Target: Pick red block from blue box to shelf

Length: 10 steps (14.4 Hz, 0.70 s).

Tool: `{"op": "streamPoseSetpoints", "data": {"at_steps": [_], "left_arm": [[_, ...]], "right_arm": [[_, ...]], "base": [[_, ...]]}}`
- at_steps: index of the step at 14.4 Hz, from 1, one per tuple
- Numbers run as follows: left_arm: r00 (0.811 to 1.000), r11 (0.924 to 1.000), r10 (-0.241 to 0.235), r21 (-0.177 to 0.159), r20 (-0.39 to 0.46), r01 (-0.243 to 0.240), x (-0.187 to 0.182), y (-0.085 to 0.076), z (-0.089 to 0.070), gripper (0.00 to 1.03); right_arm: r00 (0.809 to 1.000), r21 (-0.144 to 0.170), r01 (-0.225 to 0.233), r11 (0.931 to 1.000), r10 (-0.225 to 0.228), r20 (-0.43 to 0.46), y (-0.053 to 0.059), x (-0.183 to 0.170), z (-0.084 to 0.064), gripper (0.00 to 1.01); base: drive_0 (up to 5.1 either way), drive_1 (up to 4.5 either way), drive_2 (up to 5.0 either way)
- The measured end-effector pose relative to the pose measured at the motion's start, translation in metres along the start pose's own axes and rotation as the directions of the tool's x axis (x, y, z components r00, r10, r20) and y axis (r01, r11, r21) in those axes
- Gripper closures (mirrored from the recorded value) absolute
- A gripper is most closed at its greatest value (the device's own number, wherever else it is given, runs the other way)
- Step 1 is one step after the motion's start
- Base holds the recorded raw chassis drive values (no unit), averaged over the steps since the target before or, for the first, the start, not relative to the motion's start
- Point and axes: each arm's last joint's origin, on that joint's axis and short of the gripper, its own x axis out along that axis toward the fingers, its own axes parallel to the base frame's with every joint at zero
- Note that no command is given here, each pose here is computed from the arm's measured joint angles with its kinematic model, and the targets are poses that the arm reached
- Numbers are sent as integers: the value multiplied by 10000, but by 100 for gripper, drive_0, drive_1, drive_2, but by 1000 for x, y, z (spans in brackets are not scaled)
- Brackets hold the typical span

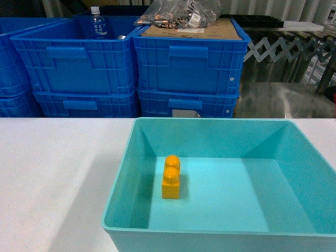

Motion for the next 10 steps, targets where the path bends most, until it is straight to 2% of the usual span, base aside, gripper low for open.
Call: {"op": "streamPoseSetpoints", "data": {"at_steps": [1,2,3,5,7,8,10], "left_arm": [[10000,10000,-8,0,8,8,0,0,0,5],[10000,10000,-34,0,8,34,0,0,0,5],[10000,10000,31,-4,-15,-31,0,0,0,5],[10000,10000,11,0,-11,-11,0,0,0,5],[10000,10000,11,-4,-8,-11,0,0,0,5],[10000,10000,11,-4,-11,-11,0,0,0,5],[10000,10000,4,-4,0,-4,0,0,0,5]], "right_arm": [[9985,-187,16,9998,-6,556,-1,-12,-5,72],[9820,-677,981,9929,-855,1686,-8,-17,-10,72],[9788,-954,1307,9868,-1131,1707,-17,-27,-18,72],[9701,-1053,1400,9845,-1150,2139,-26,-43,-15,72],[9733,-1164,1443,9827,-1198,1955,-34,-55,-23,72],[9664,-1151,1391,9836,-1094,2326,-38,-62,-27,72],[9765,-1219,1443,9820,-1213,1783,-43,-71,-39,72]], "base": [[0,0,0],[0,0,0],[0,0,0],[0,0,0],[0,0,0],[0,0,0],[0,0,0]]}}
